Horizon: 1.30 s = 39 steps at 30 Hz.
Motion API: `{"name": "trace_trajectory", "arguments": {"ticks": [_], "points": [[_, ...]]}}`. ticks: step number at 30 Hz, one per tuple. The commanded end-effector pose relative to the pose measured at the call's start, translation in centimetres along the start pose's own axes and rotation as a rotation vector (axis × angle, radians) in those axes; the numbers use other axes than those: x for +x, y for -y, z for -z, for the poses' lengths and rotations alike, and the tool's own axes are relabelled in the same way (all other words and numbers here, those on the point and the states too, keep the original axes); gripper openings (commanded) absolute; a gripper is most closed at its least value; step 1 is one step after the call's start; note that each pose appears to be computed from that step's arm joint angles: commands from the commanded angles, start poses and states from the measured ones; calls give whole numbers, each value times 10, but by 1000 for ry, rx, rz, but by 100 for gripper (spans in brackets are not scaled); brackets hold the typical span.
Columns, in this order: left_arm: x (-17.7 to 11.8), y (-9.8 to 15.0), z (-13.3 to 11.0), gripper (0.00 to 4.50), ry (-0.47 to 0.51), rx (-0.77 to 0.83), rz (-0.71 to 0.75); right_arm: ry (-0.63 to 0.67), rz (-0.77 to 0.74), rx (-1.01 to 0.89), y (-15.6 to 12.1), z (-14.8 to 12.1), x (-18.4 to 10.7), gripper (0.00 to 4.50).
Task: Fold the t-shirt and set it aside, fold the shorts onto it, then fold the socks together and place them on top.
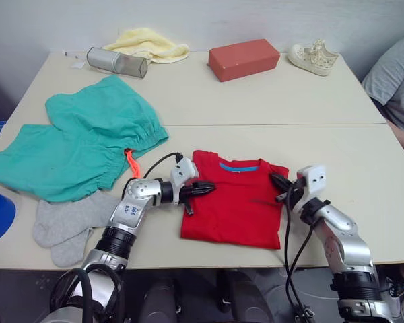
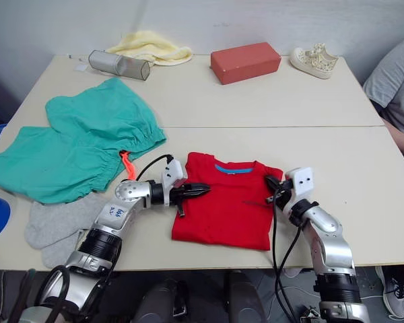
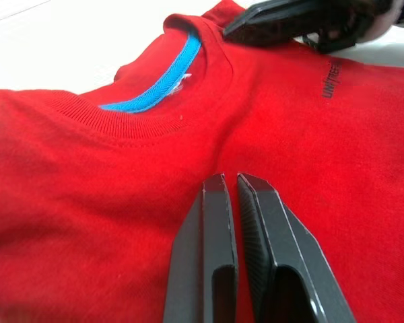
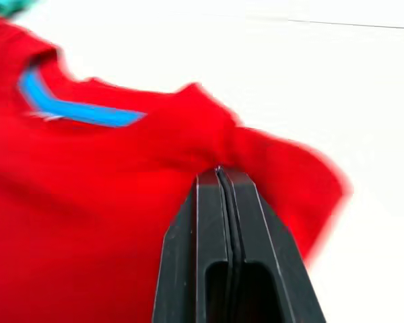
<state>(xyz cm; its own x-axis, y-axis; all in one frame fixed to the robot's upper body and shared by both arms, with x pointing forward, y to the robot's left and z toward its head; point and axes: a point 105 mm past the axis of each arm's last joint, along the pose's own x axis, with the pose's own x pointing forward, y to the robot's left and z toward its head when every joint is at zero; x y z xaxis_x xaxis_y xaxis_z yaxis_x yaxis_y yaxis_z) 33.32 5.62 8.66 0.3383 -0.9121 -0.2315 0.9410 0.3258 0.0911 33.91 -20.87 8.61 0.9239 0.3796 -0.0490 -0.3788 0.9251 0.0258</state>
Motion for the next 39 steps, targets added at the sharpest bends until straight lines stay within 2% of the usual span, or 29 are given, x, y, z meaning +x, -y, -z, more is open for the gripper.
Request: {"name": "trace_trajectory", "arguments": {"ticks": [1, 2, 5, 7, 11, 15, 21, 25, 27, 31, 34, 36, 39], "points": [[-8, -1, 4, 31, 1, -20, -4, 29, 80, -6, 21, -9, -7, 0], [-9, -2, -1, 31, 30, -15, 3, 60, 60, -8, 20, -17, -8, 0], [-13, 1, -42, 31, 238, 28, 93, 179, -156, -42, -12, -49, -11, 0], [-12, -3, -59, 31, 292, 39, 107, 177, -306, -77, -37, -56, -13, 0], [3, -16, -56, 31, 234, 63, 67, 86, -401, -143, -60, -42, -6, 0], [18, -35, -42, 31, 141, 63, -53, -2, -394, -183, -63, -20, 5, 0], [14, -61, -20, 31, 40, 47, -236, 3, -253, -141, -33, -11, 5, 0], [6, -66, -20, 31, 71, 22, -272, 16, -164, -127, -9, -12, -9, 0], [4, -64, -26, 31, 121, 33, -267, 19, -147, -127, -3, -13, -15, 0], [-9, -43, -56, 31, 340, 85, -149, 77, -197, -92, -10, -38, -32, 0], [-24, -25, -66, 31, 403, 151, -37, 72, -238, -11, -15, -49, -49, 0], [-38, -10, -73, 27, 437, 196, 58, 4, -252, 94, -13, -50, -67, 17], [-64, 18, -67, 26, 396, 228, 243, -287, -378, 356, -27, -38, -106, 87]]}}
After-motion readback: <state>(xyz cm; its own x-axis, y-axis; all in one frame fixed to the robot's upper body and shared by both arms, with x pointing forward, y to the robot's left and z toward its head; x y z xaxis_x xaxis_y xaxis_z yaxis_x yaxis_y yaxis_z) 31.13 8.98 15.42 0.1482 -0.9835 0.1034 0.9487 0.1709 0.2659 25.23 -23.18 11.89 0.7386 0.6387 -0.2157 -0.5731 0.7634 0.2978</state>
